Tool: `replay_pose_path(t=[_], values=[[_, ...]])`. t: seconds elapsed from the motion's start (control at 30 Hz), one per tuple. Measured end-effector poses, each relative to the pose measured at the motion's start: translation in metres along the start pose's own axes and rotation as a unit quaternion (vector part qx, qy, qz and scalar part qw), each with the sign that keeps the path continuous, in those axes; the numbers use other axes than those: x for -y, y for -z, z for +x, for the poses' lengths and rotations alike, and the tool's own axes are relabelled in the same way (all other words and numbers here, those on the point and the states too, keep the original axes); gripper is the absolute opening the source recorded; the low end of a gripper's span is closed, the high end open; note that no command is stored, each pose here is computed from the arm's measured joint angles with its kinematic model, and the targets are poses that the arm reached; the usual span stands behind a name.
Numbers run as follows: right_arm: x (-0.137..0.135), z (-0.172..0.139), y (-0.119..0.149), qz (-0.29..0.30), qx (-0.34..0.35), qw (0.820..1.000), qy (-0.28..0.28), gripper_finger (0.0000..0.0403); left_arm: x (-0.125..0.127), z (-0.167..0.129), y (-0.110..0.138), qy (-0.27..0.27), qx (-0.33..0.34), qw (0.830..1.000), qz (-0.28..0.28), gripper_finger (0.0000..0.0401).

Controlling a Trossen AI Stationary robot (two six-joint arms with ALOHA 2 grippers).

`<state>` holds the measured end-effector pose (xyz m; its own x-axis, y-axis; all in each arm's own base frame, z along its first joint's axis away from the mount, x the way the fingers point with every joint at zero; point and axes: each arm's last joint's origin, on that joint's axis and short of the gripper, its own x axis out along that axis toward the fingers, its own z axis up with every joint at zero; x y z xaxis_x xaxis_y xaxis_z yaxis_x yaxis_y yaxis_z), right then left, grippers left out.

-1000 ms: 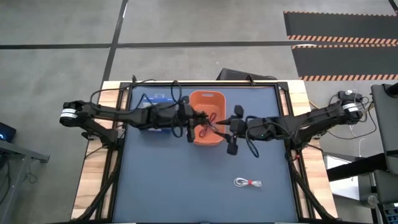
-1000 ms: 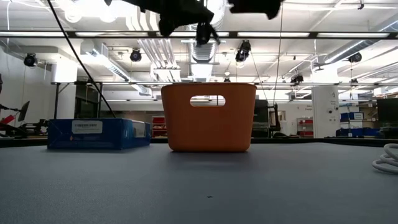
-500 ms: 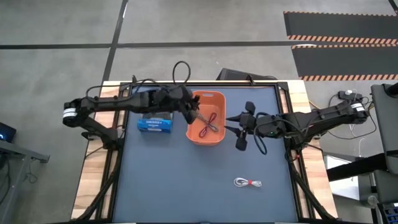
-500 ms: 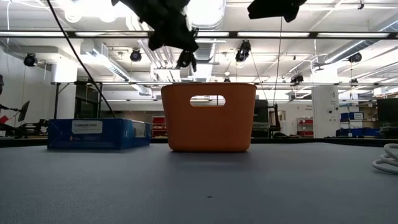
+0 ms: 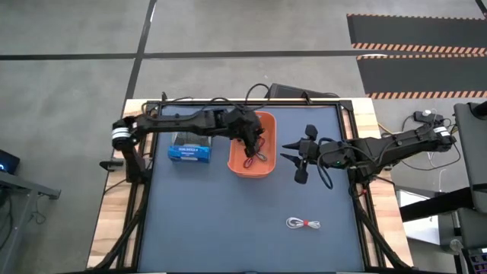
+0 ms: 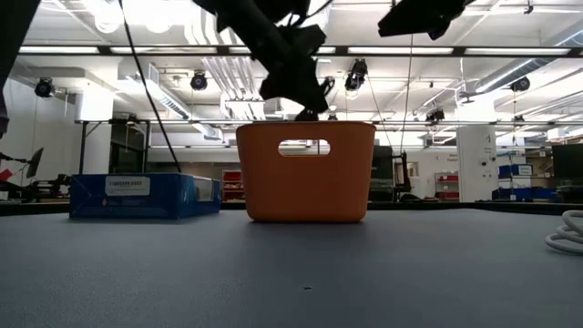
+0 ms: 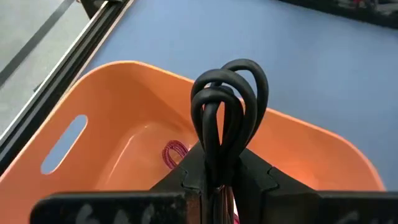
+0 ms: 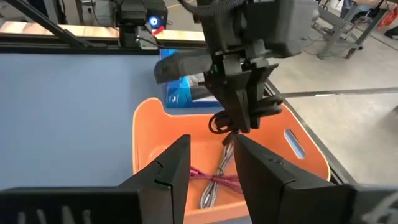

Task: Pick and place USB-C Cables
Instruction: Put the black charger cable into the orange bin

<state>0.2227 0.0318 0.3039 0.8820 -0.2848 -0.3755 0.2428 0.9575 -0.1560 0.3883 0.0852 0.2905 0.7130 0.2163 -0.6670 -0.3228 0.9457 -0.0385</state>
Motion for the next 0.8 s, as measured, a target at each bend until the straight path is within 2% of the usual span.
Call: replay_pose_path(t=[0.5,0.8], values=[[0.002,-0.003,0.013,0.013,0.000,1.000,0.000,0.0093,-0.034,0.054,0.021,-0.036,-0.051,0.998,-0.004,0.0030],[0.002,-0.003,0.014,0.021,0.000,1.000,0.000,0.0086,-0.049,0.071,0.031,-0.051,-0.076,0.996,-0.016,0.0041]])
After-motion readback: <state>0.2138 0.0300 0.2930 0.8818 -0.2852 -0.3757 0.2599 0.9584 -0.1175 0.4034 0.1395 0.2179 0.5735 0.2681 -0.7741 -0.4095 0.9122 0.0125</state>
